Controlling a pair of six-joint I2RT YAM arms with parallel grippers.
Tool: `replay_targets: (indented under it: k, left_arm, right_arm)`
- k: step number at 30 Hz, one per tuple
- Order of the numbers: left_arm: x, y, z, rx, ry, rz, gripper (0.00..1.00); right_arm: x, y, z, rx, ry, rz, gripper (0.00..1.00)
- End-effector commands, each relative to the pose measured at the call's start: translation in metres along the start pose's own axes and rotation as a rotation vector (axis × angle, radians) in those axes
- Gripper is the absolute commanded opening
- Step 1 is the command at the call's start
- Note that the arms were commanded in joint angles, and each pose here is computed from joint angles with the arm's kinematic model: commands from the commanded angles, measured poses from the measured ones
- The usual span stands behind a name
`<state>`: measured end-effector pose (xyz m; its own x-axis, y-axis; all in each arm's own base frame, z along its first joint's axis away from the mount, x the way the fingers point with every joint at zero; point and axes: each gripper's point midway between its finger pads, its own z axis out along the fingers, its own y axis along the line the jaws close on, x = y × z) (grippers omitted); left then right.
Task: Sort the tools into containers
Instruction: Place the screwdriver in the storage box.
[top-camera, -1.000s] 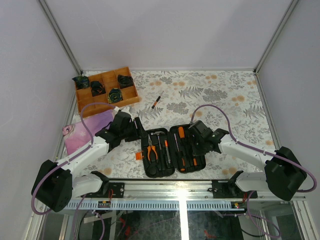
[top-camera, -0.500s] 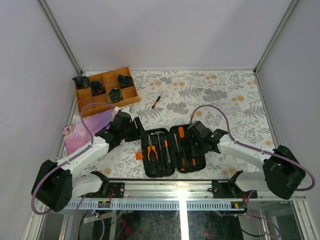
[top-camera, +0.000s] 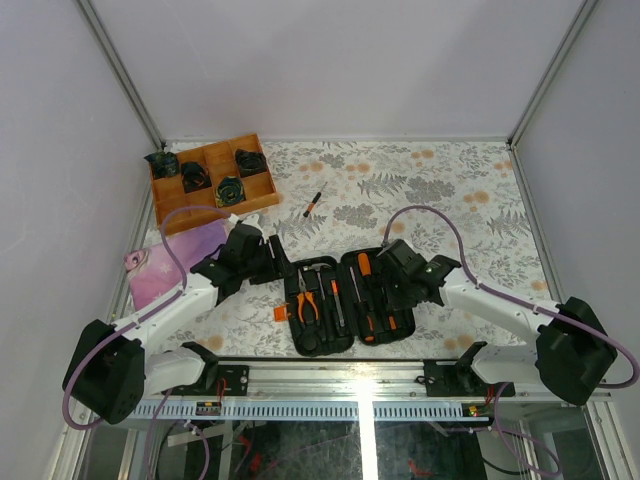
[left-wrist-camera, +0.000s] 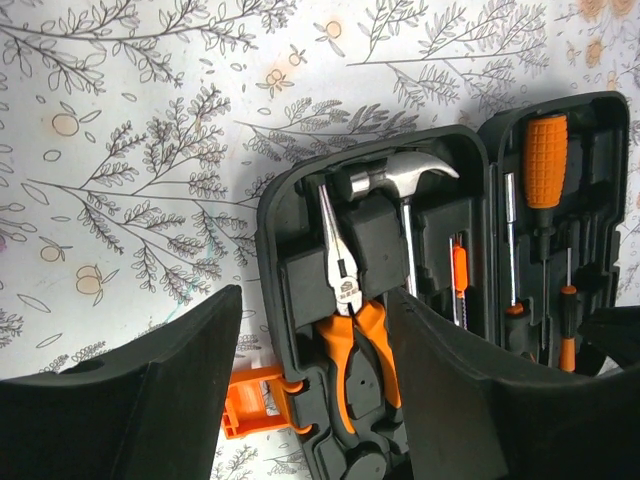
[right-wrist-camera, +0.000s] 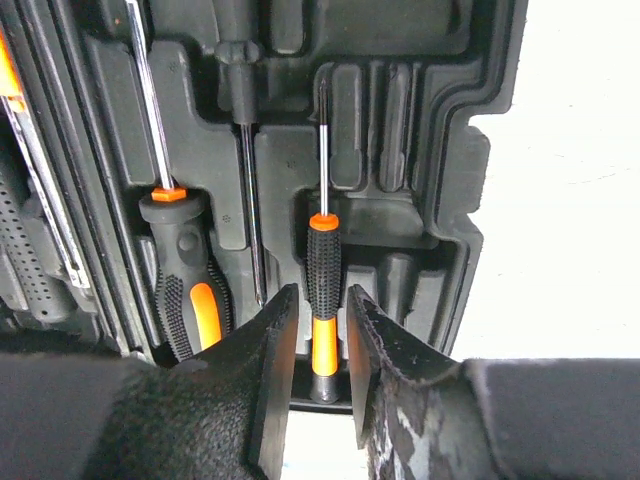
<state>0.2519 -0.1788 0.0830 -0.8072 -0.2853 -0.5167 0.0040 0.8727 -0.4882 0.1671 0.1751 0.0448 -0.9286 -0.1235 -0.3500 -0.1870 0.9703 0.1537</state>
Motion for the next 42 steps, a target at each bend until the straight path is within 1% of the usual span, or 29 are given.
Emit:
replay_targets:
  k: [1, 6, 14, 19, 26, 34, 42]
  left_arm:
    - [0.0, 0.001, 0.001, 0.007, -0.024, 0.003, 0.59]
    - [0.005, 0.003, 0.002, 0.007, -0.013, -0.007, 0.58]
    - [0.018, -0.002, 0.005, 0.066, 0.027, -0.029, 0.58]
    - [0.026, 0.004, 0.011, 0.04, 0.055, -0.044, 0.49]
    - [0.024, 0.008, 0.019, 0.025, 0.046, -0.042, 0.4]
    - [0.031, 0.016, 0.031, 0.01, 0.056, -0.041, 0.36]
    - [0.038, 0.02, 0.035, -0.003, 0.08, -0.037, 0.31]
  right_arm:
    - [-0.02, 0.002, -0.017, 0.018, -0.065, -0.016, 0.31]
    - [-0.019, 0.004, -0.011, 0.01, -0.049, -0.028, 0.24]
    - [-0.014, 0.008, -0.001, -0.006, -0.019, -0.038, 0.23]
    - [-0.012, 0.007, 0.002, -0.005, -0.011, -0.042, 0.23]
    - [-0.011, 0.007, 0.003, -0.006, -0.004, -0.045, 0.22]
    - [-0.012, 0.007, 0.003, 0.0, -0.006, -0.052, 0.22]
    - [-0.005, 0.005, 0.008, 0.005, 0.022, -0.057, 0.19]
